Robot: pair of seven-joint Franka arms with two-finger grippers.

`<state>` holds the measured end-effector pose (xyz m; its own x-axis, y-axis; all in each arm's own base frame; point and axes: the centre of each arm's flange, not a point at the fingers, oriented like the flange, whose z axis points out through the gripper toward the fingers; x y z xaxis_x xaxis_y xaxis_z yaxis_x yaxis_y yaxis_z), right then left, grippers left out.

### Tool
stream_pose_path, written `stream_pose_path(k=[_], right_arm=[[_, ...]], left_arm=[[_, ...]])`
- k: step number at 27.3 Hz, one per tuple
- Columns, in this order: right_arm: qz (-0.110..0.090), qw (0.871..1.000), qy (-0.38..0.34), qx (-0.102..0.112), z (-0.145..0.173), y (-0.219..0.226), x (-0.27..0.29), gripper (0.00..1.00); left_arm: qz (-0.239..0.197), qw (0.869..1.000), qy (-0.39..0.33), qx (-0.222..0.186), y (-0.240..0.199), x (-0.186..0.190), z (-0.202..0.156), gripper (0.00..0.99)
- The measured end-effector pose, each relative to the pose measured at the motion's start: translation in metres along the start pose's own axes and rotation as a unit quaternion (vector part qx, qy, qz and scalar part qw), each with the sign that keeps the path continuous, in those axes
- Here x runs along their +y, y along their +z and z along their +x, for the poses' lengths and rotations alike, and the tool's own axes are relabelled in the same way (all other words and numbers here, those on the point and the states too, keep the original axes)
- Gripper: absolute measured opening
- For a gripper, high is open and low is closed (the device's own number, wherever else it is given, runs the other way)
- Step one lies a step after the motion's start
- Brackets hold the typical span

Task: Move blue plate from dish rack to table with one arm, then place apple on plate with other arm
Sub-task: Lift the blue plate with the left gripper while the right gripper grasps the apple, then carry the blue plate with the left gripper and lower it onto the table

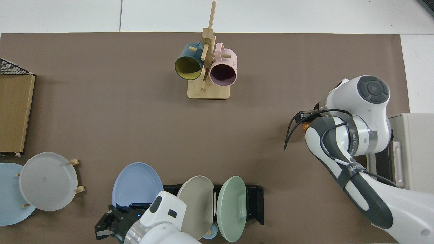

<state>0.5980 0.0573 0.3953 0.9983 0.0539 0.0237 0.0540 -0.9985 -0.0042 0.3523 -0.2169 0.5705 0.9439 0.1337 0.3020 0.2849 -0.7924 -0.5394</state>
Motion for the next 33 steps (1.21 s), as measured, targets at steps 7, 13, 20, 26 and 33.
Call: stream_pose_path(k=[7,13,20,26,33], right_arm=[[0.003,1.0,0.0,0.007,-0.006,-0.071,0.002,0.72],[0.005,1.0,0.001,0.015,-0.016,-0.101,0.005,0.72],[0.005,1.0,0.001,0.014,-0.018,-0.101,0.006,0.72],[0.005,1.0,0.001,0.012,-0.019,-0.099,0.006,0.72],[0.004,1.0,0.003,0.012,-0.019,-0.099,0.008,0.72]], left_arm=[[-0.128,0.989,-0.046,-0.059,0.047,-0.038,0.097,0.053],[-0.263,0.956,-0.093,-0.095,0.089,-0.021,0.148,0.053],[-0.339,0.927,-0.118,-0.105,0.104,0.012,0.153,0.053],[-0.382,0.913,-0.116,-0.082,0.121,0.069,0.124,0.053],[-0.405,0.905,-0.102,-0.079,0.149,0.133,0.076,0.053]])
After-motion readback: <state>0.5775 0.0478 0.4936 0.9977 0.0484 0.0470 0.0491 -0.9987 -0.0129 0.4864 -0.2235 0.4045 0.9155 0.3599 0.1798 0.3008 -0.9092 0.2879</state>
